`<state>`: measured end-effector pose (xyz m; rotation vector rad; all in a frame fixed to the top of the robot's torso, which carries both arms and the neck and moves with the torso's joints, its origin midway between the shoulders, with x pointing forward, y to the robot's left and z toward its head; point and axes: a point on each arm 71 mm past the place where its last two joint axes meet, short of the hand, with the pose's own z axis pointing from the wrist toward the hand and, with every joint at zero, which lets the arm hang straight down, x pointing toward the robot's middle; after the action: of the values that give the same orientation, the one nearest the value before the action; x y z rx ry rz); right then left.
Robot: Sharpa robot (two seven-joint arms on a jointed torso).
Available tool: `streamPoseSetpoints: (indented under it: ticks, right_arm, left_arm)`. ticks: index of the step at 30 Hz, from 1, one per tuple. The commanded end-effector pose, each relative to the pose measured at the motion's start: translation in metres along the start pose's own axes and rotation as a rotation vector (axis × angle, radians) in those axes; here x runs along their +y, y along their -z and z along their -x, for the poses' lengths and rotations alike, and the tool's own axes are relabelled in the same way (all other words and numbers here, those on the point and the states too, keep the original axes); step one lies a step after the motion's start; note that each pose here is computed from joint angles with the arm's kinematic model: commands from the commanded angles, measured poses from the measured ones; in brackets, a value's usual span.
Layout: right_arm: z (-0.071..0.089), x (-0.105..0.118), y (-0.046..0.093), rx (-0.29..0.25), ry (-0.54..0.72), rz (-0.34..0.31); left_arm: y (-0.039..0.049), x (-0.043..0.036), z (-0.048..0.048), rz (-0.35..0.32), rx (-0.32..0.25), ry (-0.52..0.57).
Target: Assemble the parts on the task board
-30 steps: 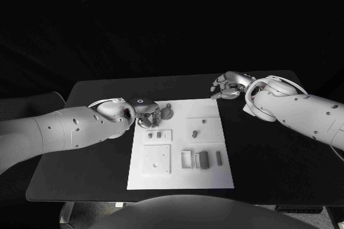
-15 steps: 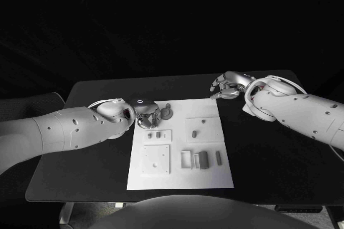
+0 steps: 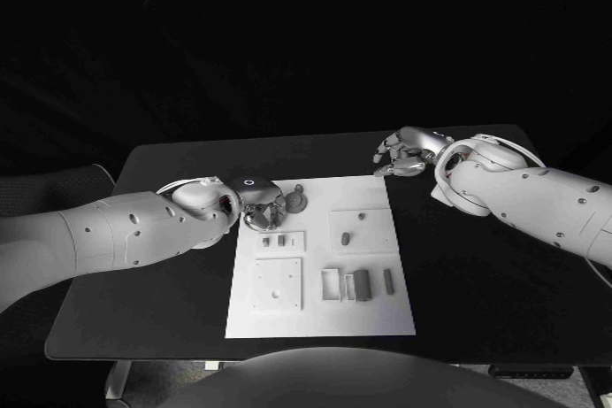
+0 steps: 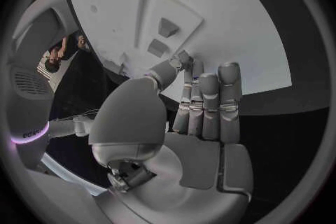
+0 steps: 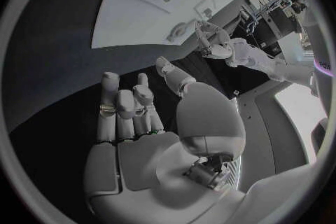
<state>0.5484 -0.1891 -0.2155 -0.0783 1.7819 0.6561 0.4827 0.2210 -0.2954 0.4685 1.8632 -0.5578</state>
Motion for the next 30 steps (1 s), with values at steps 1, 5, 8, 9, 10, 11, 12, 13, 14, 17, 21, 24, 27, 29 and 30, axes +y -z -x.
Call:
streamPoseSetpoints:
  ticks: [1, 5, 8, 9, 10, 11, 12, 13, 14, 17, 21, 24, 27, 29, 30]
  right_arm:
    - [-0.0010, 0.0008, -0.0001, 0.011, 0.000, 0.008]
    - [-0.0011, 0.0009, -0.0002, 0.011, 0.000, 0.008]
    - [-0.0012, 0.0011, -0.0002, 0.011, 0.000, 0.009]
    - [-0.0012, 0.0010, -0.0002, 0.012, 0.000, 0.008]
    - [-0.0012, 0.0010, -0.0002, 0.012, 0.000, 0.008]
    - [-0.0011, 0.0010, -0.0002, 0.011, 0.000, 0.008]
    - [-0.0011, 0.0010, -0.0002, 0.011, 0.000, 0.008]
    - [-0.0011, 0.0010, -0.0002, 0.011, 0.000, 0.008]
    - [-0.0011, 0.0010, -0.0002, 0.011, 0.000, 0.008]
    - [-0.0011, 0.0009, -0.0002, 0.011, 0.000, 0.008]
    - [-0.0010, 0.0007, -0.0001, 0.011, 0.000, 0.008]
    - [-0.0010, 0.0006, -0.0001, 0.011, 0.000, 0.008]
    - [-0.0009, 0.0003, 0.0001, 0.011, 0.000, 0.007]
    - [-0.0009, 0.0001, 0.0001, 0.011, 0.000, 0.006]
    - [-0.0009, 0.0001, 0.0001, 0.011, 0.000, 0.006]
  left_arm:
    - [-0.0003, -0.0009, -0.0044, -0.004, 0.027, 0.002]
    - [-0.0008, -0.0004, -0.0049, -0.002, 0.022, 0.001]
    - [-0.0013, -0.0003, -0.0046, -0.002, 0.014, 0.001]
    - [-0.0016, -0.0004, -0.0044, -0.002, 0.011, 0.001]
    - [-0.0017, -0.0004, -0.0043, -0.001, 0.010, 0.001]
    - [-0.0019, -0.0004, -0.0042, -0.001, 0.008, 0.001]
    - [-0.0020, -0.0004, -0.0041, 0.000, 0.006, 0.002]
    - [-0.0020, -0.0003, -0.0040, 0.000, 0.005, 0.004]
    - [-0.0022, -0.0005, -0.0040, 0.000, 0.005, 0.004]
    - [-0.0023, -0.0003, -0.0033, 0.001, -0.004, 0.006]
    - [-0.0020, 0.0006, -0.0030, 0.003, -0.010, 0.007]
    - [-0.0019, 0.0008, -0.0031, 0.003, -0.009, 0.007]
    - [-0.0017, 0.0012, -0.0028, 0.004, -0.012, 0.007]
    - [-0.0015, 0.0016, -0.0026, 0.006, -0.015, 0.007]
    - [-0.0013, 0.0021, -0.0026, 0.007, -0.015, 0.007]
